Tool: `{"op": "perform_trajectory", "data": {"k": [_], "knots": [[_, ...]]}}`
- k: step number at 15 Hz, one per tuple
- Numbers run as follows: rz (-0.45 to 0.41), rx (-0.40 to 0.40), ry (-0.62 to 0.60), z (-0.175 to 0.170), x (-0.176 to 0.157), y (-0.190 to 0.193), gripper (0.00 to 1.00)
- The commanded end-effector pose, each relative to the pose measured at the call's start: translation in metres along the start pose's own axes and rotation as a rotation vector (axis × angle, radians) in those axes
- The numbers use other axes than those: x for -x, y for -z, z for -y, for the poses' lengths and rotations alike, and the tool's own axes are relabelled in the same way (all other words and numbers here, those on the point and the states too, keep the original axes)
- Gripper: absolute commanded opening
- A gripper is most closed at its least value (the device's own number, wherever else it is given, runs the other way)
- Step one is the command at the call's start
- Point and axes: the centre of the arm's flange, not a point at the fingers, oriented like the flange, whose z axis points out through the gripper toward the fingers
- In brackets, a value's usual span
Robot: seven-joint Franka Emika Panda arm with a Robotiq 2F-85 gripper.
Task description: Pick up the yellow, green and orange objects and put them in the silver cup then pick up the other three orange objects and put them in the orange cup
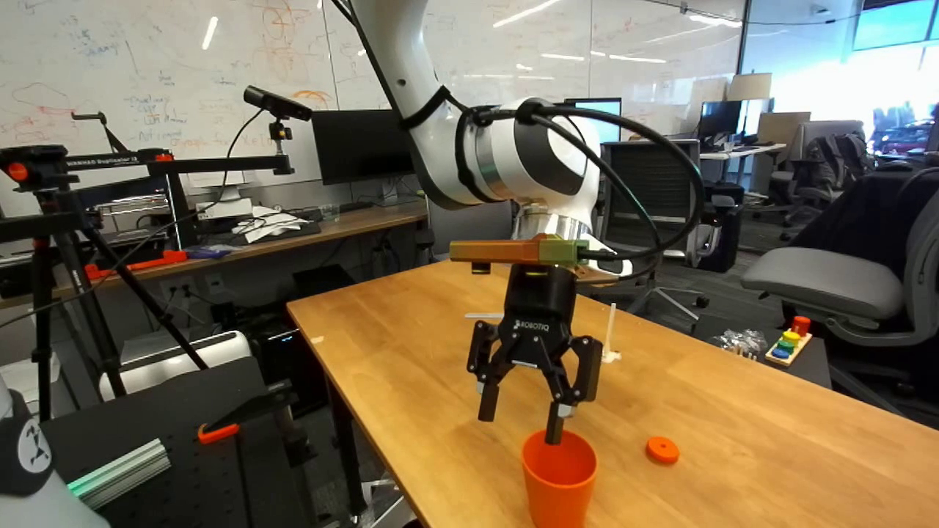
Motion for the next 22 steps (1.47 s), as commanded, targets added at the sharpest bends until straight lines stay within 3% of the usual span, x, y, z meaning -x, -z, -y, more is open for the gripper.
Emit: {"op": "perform_trajectory", "data": {"k": [1,3,6,8,14,22], "knots": [[-0.073,0.041,-0.019,-0.002,0.018,0.021,1.00],[-0.178,0.104,-0.066,-0.015,0.003,0.048,1.00],[-0.313,0.104,-0.157,-0.037,-0.035,0.090,1.00],[-0.358,0.091,-0.186,-0.049,-0.055,0.110,1.00],[-0.341,-0.019,-0.235,-0.075,-0.097,0.114,1.00],[-0.273,-0.153,-0.323,-0.122,-0.124,0.068,1.00]]}}
